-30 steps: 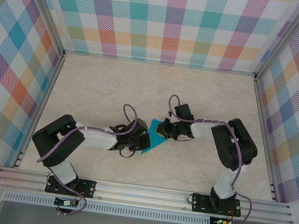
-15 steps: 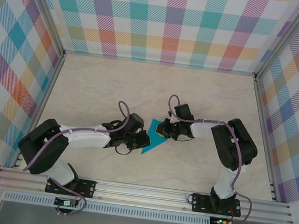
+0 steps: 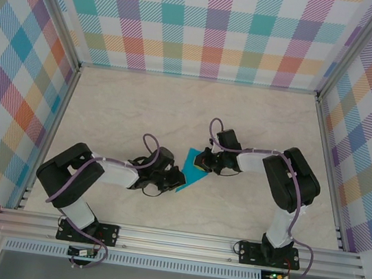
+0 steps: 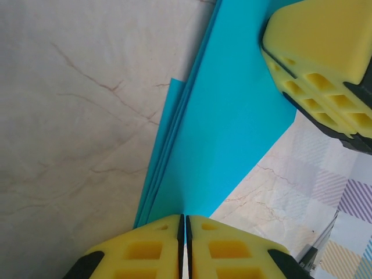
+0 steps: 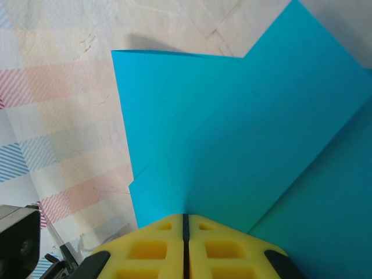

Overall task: Fold a paper plane with a square sheet of paper (pick it up from the middle)
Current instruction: Fourth fold the wing at the center of the table.

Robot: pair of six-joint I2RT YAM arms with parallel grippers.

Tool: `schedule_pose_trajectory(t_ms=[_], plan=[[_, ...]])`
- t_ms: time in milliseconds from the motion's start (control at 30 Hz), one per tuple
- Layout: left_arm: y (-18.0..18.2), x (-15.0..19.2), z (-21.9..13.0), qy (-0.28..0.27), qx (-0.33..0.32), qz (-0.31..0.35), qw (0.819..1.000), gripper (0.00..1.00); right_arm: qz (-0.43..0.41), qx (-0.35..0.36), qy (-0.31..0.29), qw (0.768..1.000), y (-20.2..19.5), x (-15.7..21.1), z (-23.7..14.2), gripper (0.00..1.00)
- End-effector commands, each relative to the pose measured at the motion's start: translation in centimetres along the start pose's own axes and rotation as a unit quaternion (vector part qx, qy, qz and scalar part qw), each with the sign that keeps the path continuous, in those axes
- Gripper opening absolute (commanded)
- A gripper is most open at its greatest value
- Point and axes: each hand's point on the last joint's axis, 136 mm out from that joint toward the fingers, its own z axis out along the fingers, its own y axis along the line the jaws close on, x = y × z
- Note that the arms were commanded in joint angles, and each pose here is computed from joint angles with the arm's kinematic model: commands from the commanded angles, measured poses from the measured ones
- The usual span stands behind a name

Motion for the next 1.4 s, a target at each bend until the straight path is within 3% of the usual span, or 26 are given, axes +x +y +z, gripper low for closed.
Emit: schedule_pose_trajectory(t_ms=[0,300,600,867,1133,1367], plan=[[2.0,0.5,-0.6,0.006,-0.026,-0.016,1.000,0.12,0.029,0.084,0.018,0.996,-4.9,1.9,0.7,0.09],[3.7,1.4,-2.9,0.007,-0.067,0.007,0.998,0.12,0.032,0.091,0.020,0.995,-5.3,1.9,0.9,0.09],[-1.3,0.1,-4.4,-0.015,-0.003,0.038,0.999,0.13,0.033,0.091,0.018,0.995,-5.2,1.8,0.8,0.09],[-3.0,0.2,-2.3,0.012,0.035,0.033,0.999,0.13,0.034,0.091,0.019,0.995,-5.3,1.9,0.9,0.10],[1.6,1.2,-0.6,0.034,-0.031,-0.001,0.999,0.13,0.034,0.096,0.022,0.995,-5.6,2.1,0.9,0.09],[5.4,2.4,-2.2,0.033,-0.091,-0.008,0.995,0.13,0.036,0.100,0.022,0.994,-5.9,2.2,1.0,0.10]])
